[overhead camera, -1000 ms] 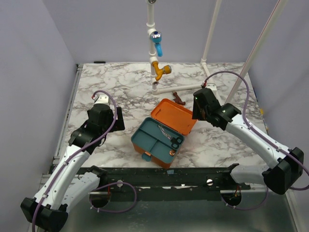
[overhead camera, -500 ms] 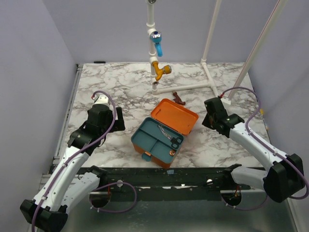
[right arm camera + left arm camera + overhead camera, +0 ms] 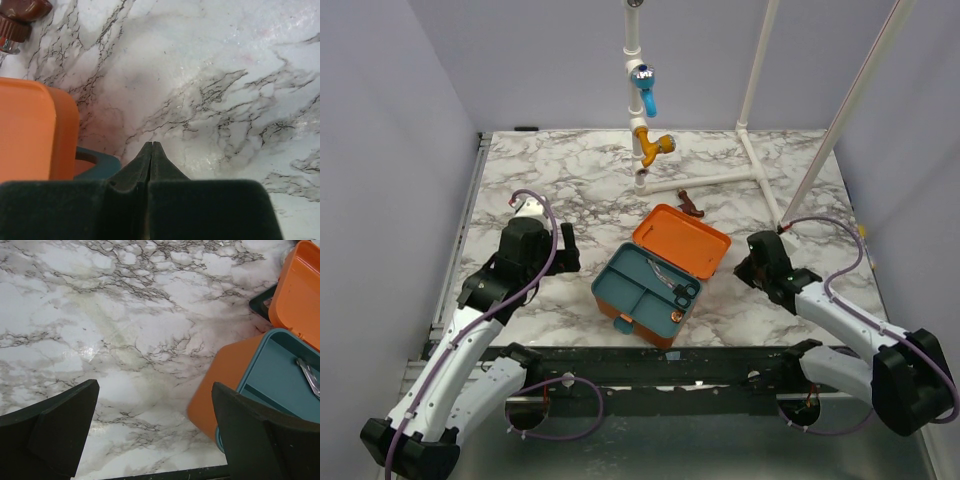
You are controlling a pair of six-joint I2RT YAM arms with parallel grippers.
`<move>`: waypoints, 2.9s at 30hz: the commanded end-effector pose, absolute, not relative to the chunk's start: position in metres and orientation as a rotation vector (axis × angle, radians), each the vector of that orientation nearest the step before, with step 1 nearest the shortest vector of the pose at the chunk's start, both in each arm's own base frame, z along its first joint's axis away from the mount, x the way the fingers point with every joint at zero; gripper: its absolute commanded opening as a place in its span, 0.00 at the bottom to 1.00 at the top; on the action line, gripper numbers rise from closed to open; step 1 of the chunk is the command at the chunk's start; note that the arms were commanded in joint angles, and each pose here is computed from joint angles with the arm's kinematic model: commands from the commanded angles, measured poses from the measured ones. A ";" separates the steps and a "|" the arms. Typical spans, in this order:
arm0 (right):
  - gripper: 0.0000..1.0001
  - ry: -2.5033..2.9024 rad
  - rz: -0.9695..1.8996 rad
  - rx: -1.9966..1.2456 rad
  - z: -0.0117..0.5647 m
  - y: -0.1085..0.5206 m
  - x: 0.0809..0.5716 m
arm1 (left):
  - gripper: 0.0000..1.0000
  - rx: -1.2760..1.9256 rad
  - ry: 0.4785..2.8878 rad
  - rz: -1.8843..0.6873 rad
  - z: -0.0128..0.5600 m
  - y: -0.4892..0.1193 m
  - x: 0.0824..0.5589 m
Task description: Organize the medicine kit
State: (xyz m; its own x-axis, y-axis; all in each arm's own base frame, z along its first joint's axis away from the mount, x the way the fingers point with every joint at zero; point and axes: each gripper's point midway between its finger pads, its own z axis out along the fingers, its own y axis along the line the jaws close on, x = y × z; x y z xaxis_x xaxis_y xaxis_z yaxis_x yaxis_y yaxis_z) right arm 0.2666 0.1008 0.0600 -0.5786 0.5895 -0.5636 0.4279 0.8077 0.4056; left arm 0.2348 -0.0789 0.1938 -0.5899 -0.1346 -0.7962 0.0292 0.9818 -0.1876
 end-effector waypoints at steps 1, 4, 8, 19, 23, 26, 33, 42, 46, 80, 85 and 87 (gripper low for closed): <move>0.01 2.131 0.397 0.646 0.073 0.105 0.281 | 0.99 0.010 2.171 -0.352 0.198 -0.099 0.234; 0.01 2.014 0.523 0.769 0.085 0.111 0.288 | 0.98 0.051 2.160 -0.420 0.200 -0.110 0.232; 0.01 1.973 0.571 0.739 0.084 0.114 0.290 | 0.98 0.141 2.205 -0.527 0.190 -0.130 0.227; 0.01 1.919 0.687 0.689 0.079 0.130 0.297 | 0.99 0.259 2.387 -0.702 0.157 -0.161 0.217; 0.01 1.899 0.722 0.669 0.079 0.134 0.300 | 0.98 0.260 2.425 -0.696 0.149 -0.161 0.216; 0.01 1.885 0.752 0.655 0.079 0.139 0.301 | 0.98 0.249 2.490 -0.672 0.137 -0.159 0.215; 0.01 1.807 0.829 0.609 0.088 0.145 0.302 | 0.95 0.243 2.590 -0.653 0.118 -0.159 0.213; 0.01 1.663 0.872 0.500 0.111 0.145 0.300 | 0.92 0.235 2.630 -0.634 0.110 -0.158 0.213; 0.01 1.622 0.912 0.445 0.121 0.152 0.301 | 0.91 0.240 2.635 -0.631 0.108 -0.158 0.212; 0.01 1.242 1.133 -0.277 0.231 0.225 0.274 | 0.90 0.253 2.649 -0.582 0.105 -0.157 0.212; 0.01 1.247 1.151 -0.379 0.236 0.233 0.265 | 0.90 0.250 2.640 -0.580 0.107 -0.157 0.213; 0.01 1.252 1.155 -0.416 0.239 0.236 0.260 | 0.90 0.244 2.630 -0.573 0.110 -0.156 0.215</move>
